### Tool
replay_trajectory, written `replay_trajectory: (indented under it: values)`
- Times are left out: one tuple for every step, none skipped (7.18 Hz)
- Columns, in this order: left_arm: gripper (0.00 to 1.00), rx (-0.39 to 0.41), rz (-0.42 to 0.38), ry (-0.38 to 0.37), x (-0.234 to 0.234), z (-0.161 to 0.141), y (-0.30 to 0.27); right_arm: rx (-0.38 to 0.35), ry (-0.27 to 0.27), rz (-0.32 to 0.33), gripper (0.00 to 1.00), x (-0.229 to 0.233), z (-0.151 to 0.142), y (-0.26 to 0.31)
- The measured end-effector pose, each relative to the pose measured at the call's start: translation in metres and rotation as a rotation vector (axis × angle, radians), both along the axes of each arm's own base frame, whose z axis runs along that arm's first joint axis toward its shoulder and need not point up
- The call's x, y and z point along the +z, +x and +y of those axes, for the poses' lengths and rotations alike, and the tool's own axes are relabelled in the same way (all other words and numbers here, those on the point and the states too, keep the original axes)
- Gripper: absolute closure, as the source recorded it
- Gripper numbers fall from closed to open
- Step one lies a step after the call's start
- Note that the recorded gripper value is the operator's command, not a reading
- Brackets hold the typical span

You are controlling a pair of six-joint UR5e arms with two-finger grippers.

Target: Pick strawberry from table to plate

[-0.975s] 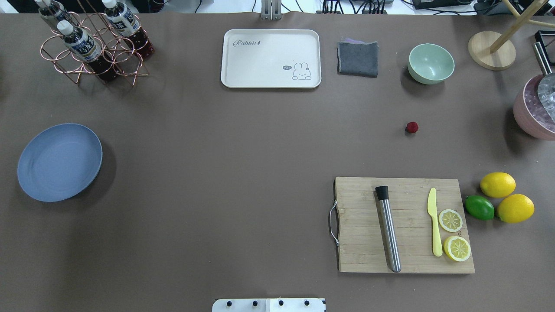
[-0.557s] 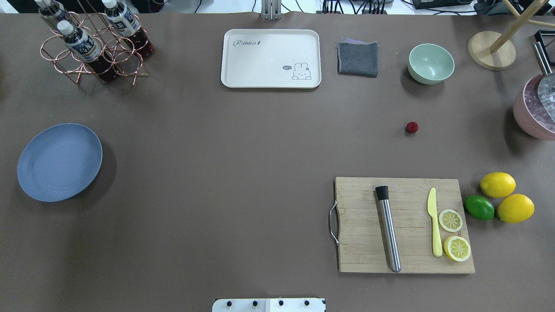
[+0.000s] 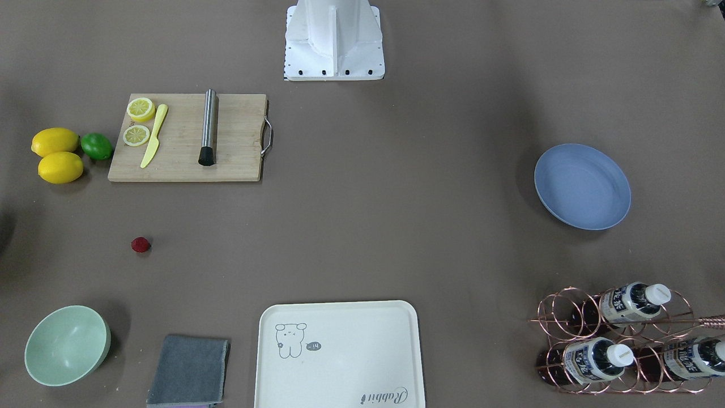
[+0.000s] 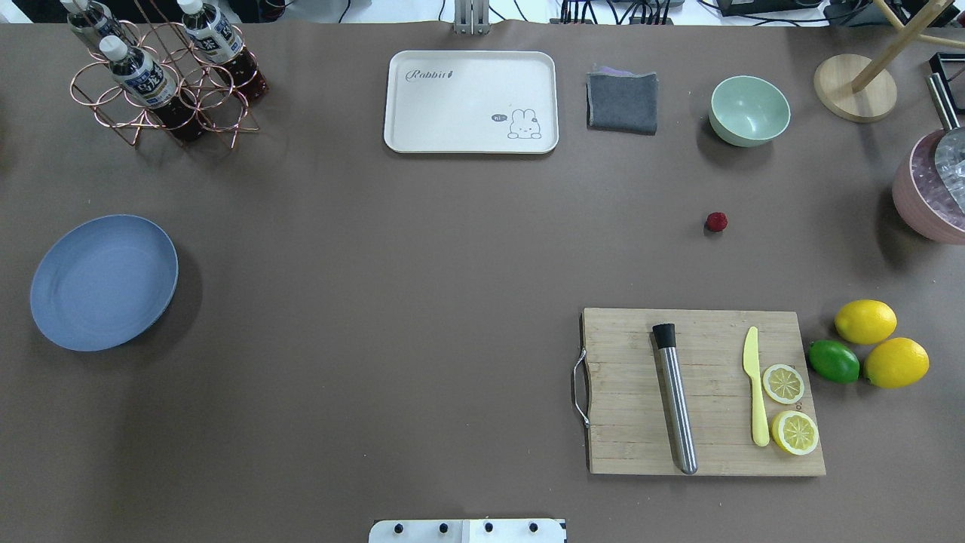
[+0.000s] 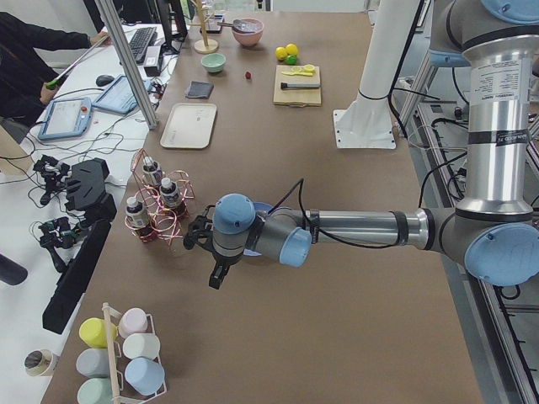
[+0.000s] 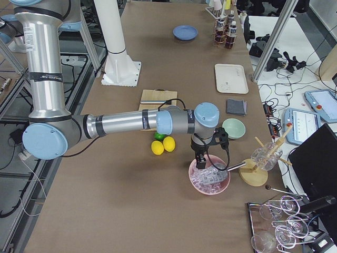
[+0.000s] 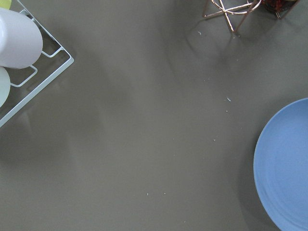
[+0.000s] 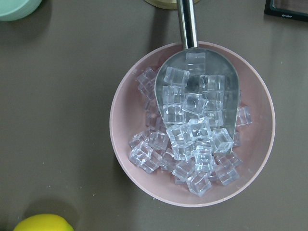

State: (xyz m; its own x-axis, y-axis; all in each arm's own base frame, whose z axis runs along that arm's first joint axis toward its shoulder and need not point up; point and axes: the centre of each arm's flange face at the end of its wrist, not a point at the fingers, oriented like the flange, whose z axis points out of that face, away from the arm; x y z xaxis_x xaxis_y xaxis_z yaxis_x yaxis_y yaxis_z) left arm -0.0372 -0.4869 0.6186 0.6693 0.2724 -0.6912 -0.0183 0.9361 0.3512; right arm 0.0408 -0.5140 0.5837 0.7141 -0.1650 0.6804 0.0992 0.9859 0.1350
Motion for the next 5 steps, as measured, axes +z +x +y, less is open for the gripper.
replay_trajectory:
  values:
    - [0.01,-0.028,0.026,-0.016,-0.005,-0.002,0.018,0.000,0.007,-0.003,0.00,-0.004,-0.002,0.000]
    - [0.01,-0.052,0.060,-0.034,-0.009,-0.004,0.041,0.000,0.014,-0.007,0.00,-0.008,-0.004,-0.001]
    - [0.01,-0.081,0.103,-0.066,-0.014,-0.003,0.067,0.010,0.012,-0.013,0.00,-0.014,-0.008,-0.002]
    - [0.01,-0.107,0.139,-0.096,-0.018,-0.001,0.090,0.036,-0.002,-0.019,0.00,-0.023,-0.013,-0.005]
    - [0.01,-0.127,0.155,-0.109,-0.017,0.002,0.115,0.056,-0.013,-0.024,0.00,-0.032,-0.019,-0.010]
